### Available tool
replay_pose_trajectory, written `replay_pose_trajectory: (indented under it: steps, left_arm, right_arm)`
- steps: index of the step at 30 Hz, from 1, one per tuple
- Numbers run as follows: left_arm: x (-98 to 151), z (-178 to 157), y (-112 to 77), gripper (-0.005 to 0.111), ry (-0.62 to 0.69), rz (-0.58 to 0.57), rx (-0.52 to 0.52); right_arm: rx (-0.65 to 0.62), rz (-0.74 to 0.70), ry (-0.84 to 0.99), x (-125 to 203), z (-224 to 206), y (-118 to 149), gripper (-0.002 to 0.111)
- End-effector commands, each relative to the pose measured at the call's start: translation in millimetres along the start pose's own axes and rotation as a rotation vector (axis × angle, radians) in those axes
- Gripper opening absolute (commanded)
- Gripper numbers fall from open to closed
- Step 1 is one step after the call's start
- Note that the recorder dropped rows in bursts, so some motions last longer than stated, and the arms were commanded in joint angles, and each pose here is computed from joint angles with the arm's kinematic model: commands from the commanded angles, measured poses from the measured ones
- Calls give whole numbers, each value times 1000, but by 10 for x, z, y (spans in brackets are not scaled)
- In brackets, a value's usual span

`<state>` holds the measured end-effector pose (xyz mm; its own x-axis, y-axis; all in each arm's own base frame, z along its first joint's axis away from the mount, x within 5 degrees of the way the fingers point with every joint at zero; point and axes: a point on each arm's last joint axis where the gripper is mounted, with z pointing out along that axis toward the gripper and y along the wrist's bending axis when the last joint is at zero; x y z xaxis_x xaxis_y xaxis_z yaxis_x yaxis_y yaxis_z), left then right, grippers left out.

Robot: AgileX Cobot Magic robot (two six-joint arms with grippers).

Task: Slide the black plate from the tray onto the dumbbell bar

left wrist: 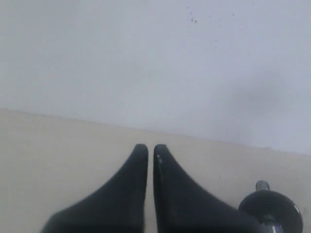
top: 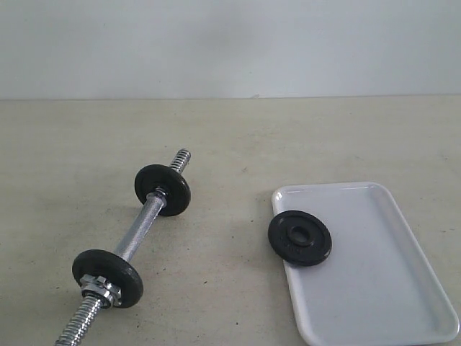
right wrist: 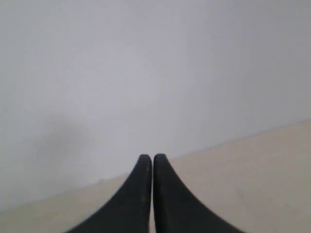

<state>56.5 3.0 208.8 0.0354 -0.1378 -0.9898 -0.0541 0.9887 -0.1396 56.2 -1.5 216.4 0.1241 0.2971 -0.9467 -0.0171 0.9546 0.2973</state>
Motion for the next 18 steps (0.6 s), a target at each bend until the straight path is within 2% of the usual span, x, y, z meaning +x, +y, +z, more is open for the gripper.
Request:
replay_pose_trajectory:
  steps: [1, 5, 9, 14, 18]
  left_arm:
    - [-100, -8, 0, 4, -121, -48, 8]
    - [-165, -18, 2, 4, -193, -180, 20]
    - [-175, -20, 3, 4, -204, -194, 22]
    - [-204, -27, 4, 4, -237, -221, 27]
    - [-213, -29, 4, 4, -246, -223, 28]
  right_arm:
    - [-2, 38, -152, -139, -14, 1, 0]
    - [-3, 43, -167, -153, -16, 1, 0]
    - [-3, 43, -177, -162, -18, 2, 0]
    - [-11, 42, -346, -310, -58, 5, 0]
    - [-12, 51, -344, -308, -57, 5, 0]
